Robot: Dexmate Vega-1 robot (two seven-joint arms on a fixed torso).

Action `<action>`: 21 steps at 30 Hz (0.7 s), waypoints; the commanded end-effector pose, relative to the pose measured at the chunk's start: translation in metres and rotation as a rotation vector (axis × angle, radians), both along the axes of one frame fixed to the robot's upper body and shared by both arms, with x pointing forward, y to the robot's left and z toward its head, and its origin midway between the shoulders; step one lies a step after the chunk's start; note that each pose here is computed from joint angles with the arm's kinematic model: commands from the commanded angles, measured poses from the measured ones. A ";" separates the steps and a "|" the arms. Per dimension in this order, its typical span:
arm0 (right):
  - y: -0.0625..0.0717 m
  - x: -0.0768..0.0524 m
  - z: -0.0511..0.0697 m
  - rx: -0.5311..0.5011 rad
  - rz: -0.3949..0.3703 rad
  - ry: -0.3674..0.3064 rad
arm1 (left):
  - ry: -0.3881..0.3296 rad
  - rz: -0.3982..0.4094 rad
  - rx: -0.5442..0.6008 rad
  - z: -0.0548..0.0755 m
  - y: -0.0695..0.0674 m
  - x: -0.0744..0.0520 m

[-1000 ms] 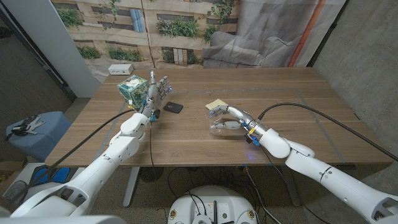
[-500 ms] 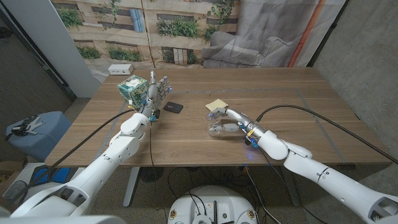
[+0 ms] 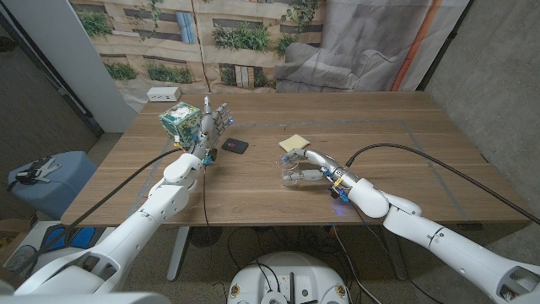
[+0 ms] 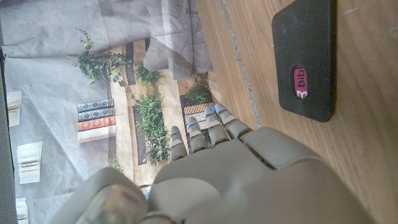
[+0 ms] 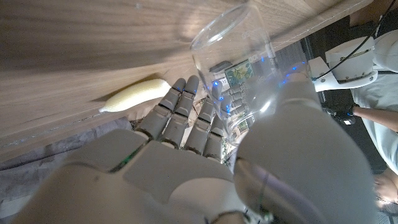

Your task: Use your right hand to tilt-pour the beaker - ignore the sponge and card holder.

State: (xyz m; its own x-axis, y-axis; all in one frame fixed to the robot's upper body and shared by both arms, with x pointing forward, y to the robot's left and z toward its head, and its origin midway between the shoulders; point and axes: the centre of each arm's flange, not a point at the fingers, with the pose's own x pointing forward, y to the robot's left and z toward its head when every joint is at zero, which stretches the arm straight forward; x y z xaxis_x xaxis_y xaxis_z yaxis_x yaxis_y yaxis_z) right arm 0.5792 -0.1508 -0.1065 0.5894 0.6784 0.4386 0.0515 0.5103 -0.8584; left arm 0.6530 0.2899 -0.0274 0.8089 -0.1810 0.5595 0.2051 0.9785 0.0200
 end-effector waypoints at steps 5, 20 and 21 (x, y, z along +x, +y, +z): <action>0.001 0.000 -0.005 -0.022 -0.002 0.012 | 0.000 0.000 0.000 0.000 0.000 0.000; 0.000 -0.002 -0.004 -0.041 0.004 0.025 | 0.000 0.000 0.000 0.000 0.000 0.000; -0.001 -0.003 -0.004 -0.043 0.005 0.025 | 0.000 0.000 0.000 0.000 0.000 0.000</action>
State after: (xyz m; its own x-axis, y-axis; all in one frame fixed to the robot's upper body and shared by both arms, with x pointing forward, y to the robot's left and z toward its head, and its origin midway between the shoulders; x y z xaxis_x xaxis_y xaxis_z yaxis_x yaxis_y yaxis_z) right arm 0.5787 -0.1507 -0.1099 0.5956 0.6911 0.4095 0.0375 0.4853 -0.8735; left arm 0.6530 0.2900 -0.0273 0.8089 -0.1811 0.5593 0.2052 0.9785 0.0201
